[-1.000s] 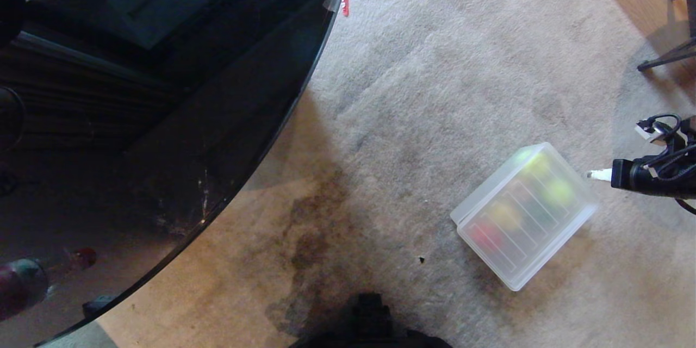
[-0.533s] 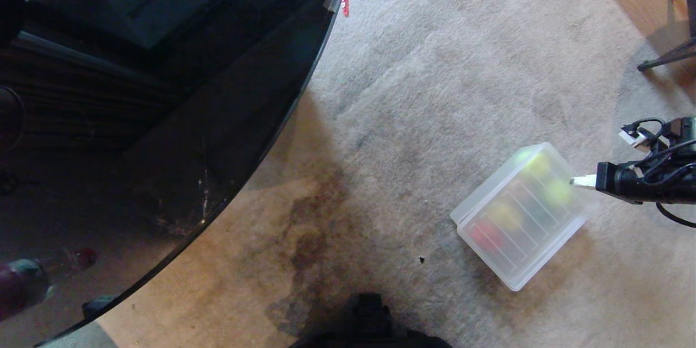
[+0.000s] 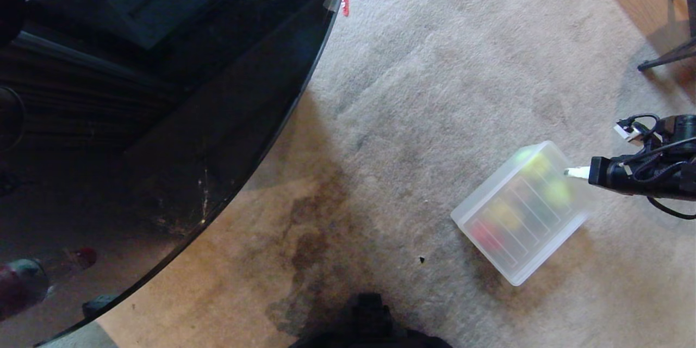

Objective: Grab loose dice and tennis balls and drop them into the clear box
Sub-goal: Close the lid

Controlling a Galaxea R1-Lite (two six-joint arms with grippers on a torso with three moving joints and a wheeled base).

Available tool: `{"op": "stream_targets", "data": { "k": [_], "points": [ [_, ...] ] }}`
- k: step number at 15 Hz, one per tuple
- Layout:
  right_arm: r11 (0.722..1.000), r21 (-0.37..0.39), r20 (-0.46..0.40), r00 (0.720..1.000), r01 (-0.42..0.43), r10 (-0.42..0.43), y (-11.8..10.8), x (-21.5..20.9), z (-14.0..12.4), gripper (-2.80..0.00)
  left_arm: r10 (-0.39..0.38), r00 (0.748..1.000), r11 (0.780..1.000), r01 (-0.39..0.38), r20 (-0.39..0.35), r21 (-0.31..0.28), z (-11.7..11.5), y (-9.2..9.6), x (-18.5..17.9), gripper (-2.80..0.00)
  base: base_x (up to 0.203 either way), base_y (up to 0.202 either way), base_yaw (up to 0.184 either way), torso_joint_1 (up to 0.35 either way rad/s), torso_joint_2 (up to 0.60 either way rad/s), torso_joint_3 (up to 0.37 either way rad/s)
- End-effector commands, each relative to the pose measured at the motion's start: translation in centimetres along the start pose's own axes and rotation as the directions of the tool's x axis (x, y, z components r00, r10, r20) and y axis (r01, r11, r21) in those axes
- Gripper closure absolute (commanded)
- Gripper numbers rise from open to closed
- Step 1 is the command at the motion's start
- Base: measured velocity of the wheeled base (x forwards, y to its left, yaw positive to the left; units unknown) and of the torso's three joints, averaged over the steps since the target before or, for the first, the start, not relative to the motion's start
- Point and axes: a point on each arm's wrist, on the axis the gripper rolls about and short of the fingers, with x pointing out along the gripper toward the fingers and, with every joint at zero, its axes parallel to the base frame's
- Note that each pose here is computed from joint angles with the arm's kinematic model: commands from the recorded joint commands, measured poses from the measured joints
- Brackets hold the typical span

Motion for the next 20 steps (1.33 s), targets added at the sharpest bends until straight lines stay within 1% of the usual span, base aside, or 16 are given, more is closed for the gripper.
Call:
{"op": "stream_targets", "data": {
  "k": [1, 4, 8, 11, 12, 13, 15, 17, 19, 20],
  "points": [
    [1.000, -0.001, 0.003, 1.000, -0.002, 0.002, 0.0, -0.1, 0.1, 0.00, 0.001, 1.000, 1.000, -0.001, 0.000, 0.000, 0.0, 0.0, 0.0, 0.00, 0.000, 0.000, 0.000, 0.000, 0.00, 0.000],
    [1.000, -0.006, 0.014, 1.000, -0.005, 0.005, 0.6, -1.0, 0.4, 0.00, 0.001, 1.000, 1.000, -0.001, 0.000, 0.000, 0.0, 0.0, 0.0, 0.00, 0.000, 0.000, 0.000, 0.000, 0.00, 0.000],
    [0.998, -0.033, 0.046, 0.998, -0.048, 0.049, 2.5, -3.9, 0.8, 0.00, 0.001, 1.000, 1.000, -0.001, 0.000, 0.000, 0.0, 0.0, 0.0, 0.00, 0.000, 0.000, 0.000, 0.000, 0.00, 0.000],
    [0.997, -0.039, 0.037, 0.997, -0.068, 0.069, 4.2, -6.6, -0.6, 0.00, 0.001, 1.000, 1.000, -0.001, 0.000, 0.000, 0.0, 0.0, 0.0, 0.00, 0.000, 0.000, 0.000, 0.000, 0.00, 0.000],
    [0.997, -0.044, 0.034, 0.997, -0.071, 0.072, 4.4, -6.9, -0.8, 0.00, 0.001, 1.000, 1.000, -0.001, 0.000, 0.000, 0.0, 0.0, 0.0, 0.00, 0.000, 0.000, 0.000, 0.000, 0.00, 0.000],
    [0.996, -0.058, 0.031, 0.997, -0.070, 0.072, 4.9, -7.8, -1.5, 0.00, 0.001, 1.000, 1.000, -0.001, -0.001, 0.000, 0.0, 0.0, 0.0, 0.00, 0.000, 0.000, 0.000, 0.000, 0.00, 0.000],
    [0.990, -0.128, 0.057, 0.996, -0.062, 0.070, 7.0, -11.2, -2.9, 0.00, 0.001, 1.000, 1.000, -0.001, 0.000, 0.000, 0.0, 0.0, 0.0, 0.00, 0.000, 0.000, 0.000, 0.000, 0.00, 0.000],
    [0.977, -0.210, 0.081, 0.995, -0.044, 0.063, 9.6, -15.4, -5.9, 0.00, 0.001, 1.000, 1.000, -0.001, 0.000, 0.000, 0.0, 0.0, 0.0, 0.00, 0.000, 0.000, 0.000, 0.000, 0.00, 0.000],
    [0.961, -0.277, 0.115, 0.992, -0.026, 0.061, 12.3, -19.6, -9.2, 0.00, 0.001, 1.000, 1.000, -0.001, 0.000, 0.000, 0.0, 0.0, 0.0, 0.00, 0.000, 0.000, 0.000, 0.000, 0.00, 0.000],
    [0.954, -0.297, 0.117, 0.991, -0.028, 0.066, 13.3, -21.1, -10.9, 0.00, 0.001, 1.000, 1.000, -0.001, -0.002, 0.000, 0.0, 0.0, 0.0, 0.00, 0.000, 0.000, 0.000, 0.000, 0.00, 0.000]
  ]
}}
